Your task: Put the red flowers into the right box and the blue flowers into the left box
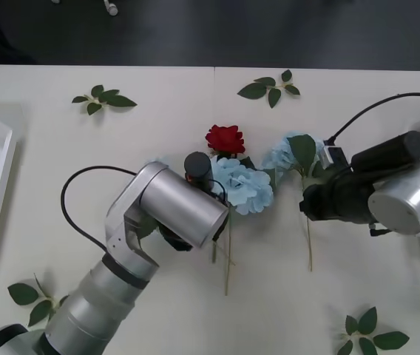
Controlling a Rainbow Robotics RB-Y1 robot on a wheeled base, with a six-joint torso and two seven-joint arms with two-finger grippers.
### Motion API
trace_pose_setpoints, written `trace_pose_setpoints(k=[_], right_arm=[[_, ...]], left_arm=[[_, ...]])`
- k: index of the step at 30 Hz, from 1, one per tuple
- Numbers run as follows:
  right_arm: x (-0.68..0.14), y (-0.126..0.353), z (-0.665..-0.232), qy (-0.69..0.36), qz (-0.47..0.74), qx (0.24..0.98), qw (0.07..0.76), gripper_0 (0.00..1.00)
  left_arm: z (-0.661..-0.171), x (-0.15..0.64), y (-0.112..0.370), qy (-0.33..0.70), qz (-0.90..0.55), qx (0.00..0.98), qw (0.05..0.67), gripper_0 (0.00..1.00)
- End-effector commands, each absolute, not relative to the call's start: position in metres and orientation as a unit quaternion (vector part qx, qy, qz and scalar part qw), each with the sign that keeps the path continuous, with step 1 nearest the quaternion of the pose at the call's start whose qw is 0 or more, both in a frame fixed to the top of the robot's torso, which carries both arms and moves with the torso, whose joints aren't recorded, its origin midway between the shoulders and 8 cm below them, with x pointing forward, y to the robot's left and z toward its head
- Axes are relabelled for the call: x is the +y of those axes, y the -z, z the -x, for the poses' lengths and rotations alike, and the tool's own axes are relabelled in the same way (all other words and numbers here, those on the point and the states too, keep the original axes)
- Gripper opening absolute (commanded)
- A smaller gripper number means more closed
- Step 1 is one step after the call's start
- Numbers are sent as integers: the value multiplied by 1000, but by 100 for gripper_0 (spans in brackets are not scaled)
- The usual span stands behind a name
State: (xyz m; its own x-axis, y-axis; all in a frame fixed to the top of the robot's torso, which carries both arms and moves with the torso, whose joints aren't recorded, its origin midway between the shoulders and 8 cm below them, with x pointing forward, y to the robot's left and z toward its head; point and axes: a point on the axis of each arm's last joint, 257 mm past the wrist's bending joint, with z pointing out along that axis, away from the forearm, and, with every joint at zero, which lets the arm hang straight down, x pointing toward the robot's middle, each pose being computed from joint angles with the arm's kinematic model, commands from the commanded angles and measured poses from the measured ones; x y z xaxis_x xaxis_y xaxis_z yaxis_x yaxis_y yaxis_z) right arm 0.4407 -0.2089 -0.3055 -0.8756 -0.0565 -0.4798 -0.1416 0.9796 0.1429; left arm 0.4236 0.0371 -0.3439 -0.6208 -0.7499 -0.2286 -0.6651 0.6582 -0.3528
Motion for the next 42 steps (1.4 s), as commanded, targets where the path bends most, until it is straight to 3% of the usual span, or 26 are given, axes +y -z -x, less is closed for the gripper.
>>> trace_pose_setpoints(k=[1,24,38,39,40,42], right_arm=[[-192,309,-452,-106,23,961,253,52],[-189,333,-484,-76,20,957,278,52],[-200,346,-487,-50,27,961,272,52],[-199,346,-487,-50,29,961,272,47],[-201,346,-487,-49,29,961,272,35],[-201,346,-487,-49,29,961,272,0]], left_arm=[[-443,49,300,143,371,888,230,0],[-428,181,141,136,284,844,434,0],[-428,304,122,80,225,876,420,0],[-429,316,122,79,222,878,416,0],[-429,325,121,78,220,880,414,0],[-431,345,120,78,216,883,410,0]])
